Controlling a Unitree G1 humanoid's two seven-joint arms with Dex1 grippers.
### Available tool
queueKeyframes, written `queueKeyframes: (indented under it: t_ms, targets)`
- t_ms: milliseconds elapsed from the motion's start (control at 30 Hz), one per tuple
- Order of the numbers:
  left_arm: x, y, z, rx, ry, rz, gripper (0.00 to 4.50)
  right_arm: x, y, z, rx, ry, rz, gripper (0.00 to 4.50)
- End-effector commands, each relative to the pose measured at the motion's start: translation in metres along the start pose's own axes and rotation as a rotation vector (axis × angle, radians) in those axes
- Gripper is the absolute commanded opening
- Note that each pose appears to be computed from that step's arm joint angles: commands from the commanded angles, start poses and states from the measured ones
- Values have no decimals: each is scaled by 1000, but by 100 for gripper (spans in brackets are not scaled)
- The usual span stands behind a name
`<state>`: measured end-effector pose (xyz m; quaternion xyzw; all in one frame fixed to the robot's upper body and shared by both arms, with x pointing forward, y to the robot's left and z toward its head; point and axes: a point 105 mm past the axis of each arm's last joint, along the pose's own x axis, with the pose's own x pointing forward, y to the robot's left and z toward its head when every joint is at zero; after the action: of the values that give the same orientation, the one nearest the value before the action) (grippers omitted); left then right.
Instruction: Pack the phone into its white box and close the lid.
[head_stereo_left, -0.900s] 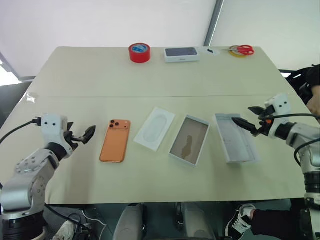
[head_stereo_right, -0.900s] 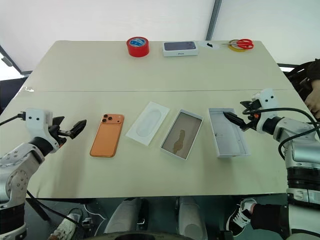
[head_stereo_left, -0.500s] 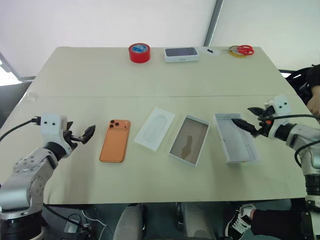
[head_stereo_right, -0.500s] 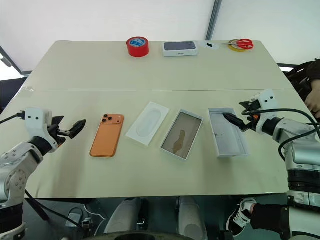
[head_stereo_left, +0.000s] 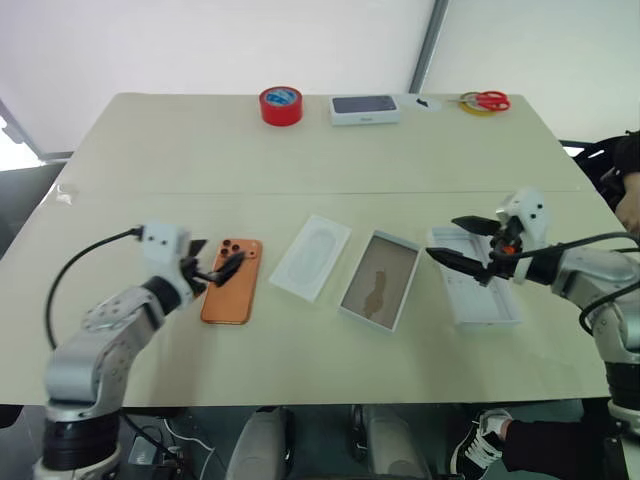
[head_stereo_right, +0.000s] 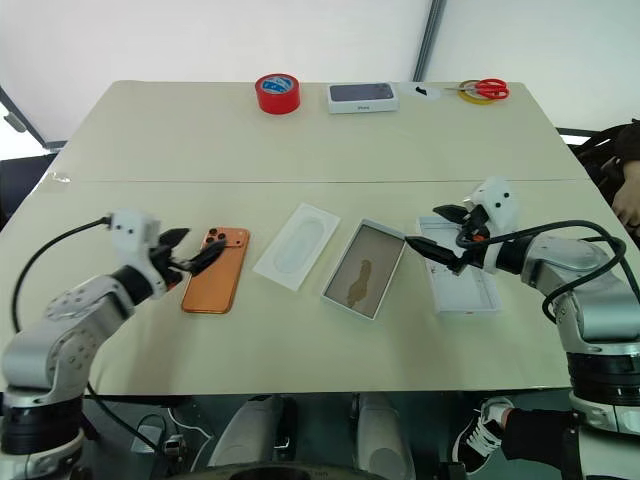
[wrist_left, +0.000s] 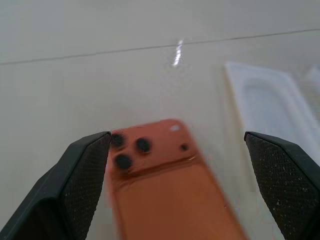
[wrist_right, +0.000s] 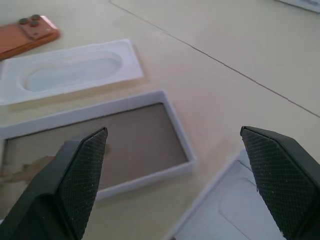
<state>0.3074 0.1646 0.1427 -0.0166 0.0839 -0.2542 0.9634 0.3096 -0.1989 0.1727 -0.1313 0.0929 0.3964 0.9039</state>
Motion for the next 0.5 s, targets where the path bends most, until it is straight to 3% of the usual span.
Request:
queueKeyframes:
  t_ms: [33, 233, 500]
  targets:
    - [9, -22, 8, -12, 5, -82, 450, 9, 26, 12, -77, -3, 93, 445]
    - [31, -30, 0, -46, 132, -72, 450, 24, 53, 14, -134, 12, 187, 445]
    - [68, -37, 10, -157, 239, -76, 450, 30, 69, 10, -160, 24, 233, 445]
